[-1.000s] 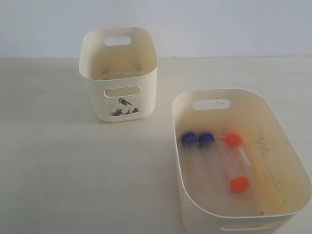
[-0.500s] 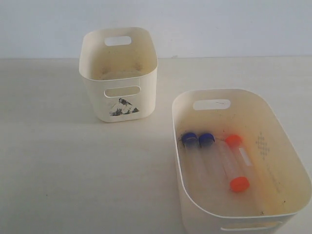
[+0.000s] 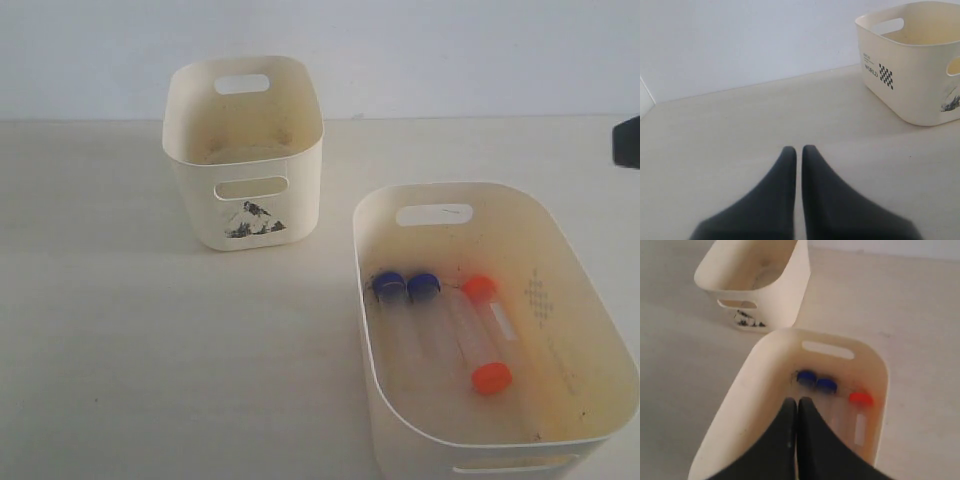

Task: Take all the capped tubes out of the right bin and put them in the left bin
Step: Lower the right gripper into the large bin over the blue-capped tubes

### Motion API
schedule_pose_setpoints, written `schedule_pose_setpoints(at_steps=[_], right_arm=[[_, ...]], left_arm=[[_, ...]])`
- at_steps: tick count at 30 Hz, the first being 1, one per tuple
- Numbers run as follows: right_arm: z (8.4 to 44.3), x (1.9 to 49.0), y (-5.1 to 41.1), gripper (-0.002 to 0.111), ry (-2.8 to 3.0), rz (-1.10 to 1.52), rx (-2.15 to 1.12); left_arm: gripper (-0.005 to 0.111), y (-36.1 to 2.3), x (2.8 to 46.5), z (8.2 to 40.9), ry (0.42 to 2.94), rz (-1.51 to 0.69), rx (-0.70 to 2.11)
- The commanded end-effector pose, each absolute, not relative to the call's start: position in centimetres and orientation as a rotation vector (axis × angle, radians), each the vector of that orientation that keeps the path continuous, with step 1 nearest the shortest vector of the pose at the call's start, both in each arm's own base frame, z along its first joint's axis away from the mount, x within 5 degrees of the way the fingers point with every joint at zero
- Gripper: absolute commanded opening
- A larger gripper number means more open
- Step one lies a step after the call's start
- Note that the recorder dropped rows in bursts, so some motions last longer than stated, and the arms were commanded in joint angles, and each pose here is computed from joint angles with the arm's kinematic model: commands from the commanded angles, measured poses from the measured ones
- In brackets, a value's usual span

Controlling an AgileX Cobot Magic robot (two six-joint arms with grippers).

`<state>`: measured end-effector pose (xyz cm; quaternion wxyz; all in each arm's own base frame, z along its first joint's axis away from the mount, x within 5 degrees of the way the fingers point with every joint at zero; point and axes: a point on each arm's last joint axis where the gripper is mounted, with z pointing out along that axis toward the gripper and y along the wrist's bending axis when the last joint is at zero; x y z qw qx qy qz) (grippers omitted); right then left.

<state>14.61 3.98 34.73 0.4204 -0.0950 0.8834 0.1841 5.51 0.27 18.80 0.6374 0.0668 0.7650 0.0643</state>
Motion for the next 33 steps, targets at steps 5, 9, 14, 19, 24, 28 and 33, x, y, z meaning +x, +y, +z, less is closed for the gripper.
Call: schedule_pose_setpoints(at_steps=[5,9,14,19,24,28,33], right_arm=[[34.9,16.7,6.5,0.000,2.251,0.547,-0.458],[36.2,17.4,7.4,0.000,2.303,0.479,-0.408],[38.0,19.4,8.3,0.000,2.503,0.263,-0.258],[38.1,23.4,10.1,0.000,2.659,0.161,-0.154],[32.5,28.1,12.3,0.000,2.850,0.080,-0.167],[28.9,29.9,13.2,0.000,2.955,0.018,-0.238],[24.8,29.5,13.2,0.000,3.067,-0.015,-0.291]], left_arm=[[0.004,0.2,5.5,19.0,1.735,0.132,0.140],[0.004,0.2,5.5,19.0,1.735,0.132,0.140],[0.004,0.2,5.5,19.0,1.735,0.132,0.140],[0.004,0.2,5.5,19.0,1.735,0.132,0.140],[0.004,0.2,5.5,19.0,1.735,0.132,0.140],[0.004,0.2,5.5,19.0,1.735,0.132,0.140],[0.004,0.2,5.5,19.0,1.735,0.132,0.140]])
